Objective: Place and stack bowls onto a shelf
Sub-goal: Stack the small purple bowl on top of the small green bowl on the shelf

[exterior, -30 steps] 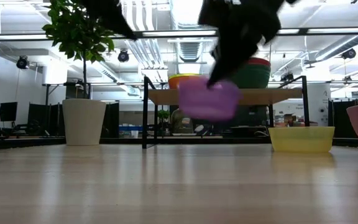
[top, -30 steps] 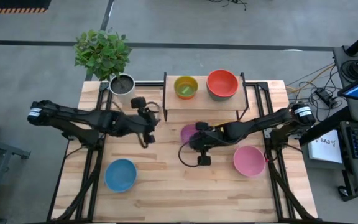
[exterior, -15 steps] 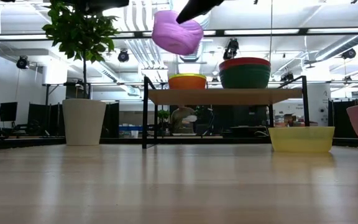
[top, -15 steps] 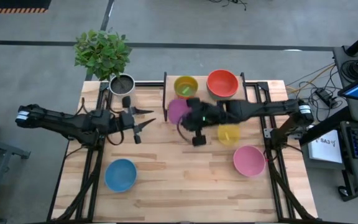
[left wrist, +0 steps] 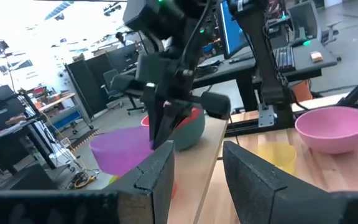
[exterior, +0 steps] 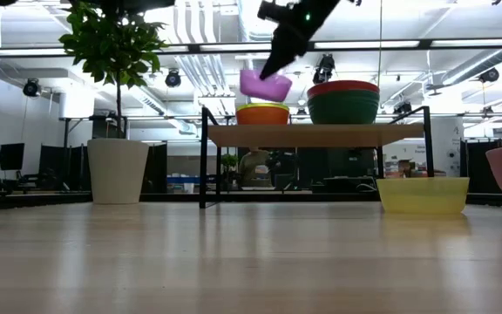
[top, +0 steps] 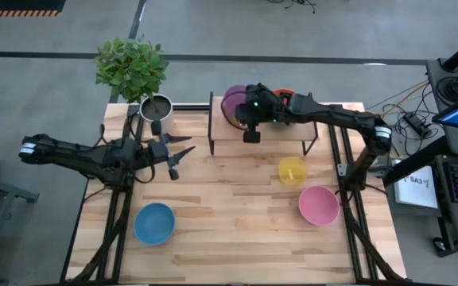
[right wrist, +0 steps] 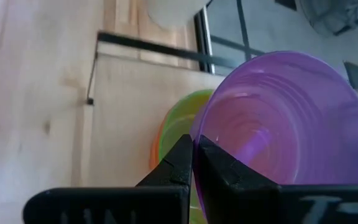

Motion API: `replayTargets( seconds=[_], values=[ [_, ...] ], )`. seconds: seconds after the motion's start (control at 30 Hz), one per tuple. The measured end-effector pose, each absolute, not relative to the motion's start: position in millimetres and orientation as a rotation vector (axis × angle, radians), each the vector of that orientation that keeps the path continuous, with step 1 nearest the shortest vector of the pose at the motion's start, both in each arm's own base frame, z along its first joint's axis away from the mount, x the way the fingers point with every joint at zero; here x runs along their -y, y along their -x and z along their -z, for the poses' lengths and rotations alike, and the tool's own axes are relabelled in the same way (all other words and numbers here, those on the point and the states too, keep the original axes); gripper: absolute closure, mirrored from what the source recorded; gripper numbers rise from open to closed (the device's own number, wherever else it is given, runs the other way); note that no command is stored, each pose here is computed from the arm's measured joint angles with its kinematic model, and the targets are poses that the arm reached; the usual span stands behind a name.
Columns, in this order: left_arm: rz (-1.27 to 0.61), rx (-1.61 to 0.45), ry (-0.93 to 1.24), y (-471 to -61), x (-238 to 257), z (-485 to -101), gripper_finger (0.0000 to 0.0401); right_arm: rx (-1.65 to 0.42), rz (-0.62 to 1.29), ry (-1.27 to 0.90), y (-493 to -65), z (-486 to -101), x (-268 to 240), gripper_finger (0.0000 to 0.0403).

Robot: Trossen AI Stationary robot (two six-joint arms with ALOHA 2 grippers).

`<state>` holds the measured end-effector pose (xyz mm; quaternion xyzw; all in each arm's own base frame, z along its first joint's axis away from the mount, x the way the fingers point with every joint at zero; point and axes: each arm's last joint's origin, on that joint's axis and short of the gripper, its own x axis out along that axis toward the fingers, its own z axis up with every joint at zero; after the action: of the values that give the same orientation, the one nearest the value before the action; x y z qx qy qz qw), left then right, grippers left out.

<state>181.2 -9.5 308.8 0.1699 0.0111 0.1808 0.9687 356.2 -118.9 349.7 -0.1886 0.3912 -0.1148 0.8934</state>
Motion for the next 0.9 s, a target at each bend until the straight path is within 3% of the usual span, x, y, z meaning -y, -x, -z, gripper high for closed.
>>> replayTargets(
  seconds=[0.43,0.77,0.9],
  values=[
    [-0.365,-0.032,-0.361,-183,10,-308,0.0281,-0.859,0.226,0.42,-364,-334,130,0.0392],
    [-0.365,-0.032,-0.364,-183,10,-308,0.0281,-0.855,0.238,0.394,-364,-334,130,0.0327],
    [-0.366,-0.032,-0.364,-183,10,-308,0.0281,-0.85,0.245,0.381,-363,-335,130,0.032]
  ],
)
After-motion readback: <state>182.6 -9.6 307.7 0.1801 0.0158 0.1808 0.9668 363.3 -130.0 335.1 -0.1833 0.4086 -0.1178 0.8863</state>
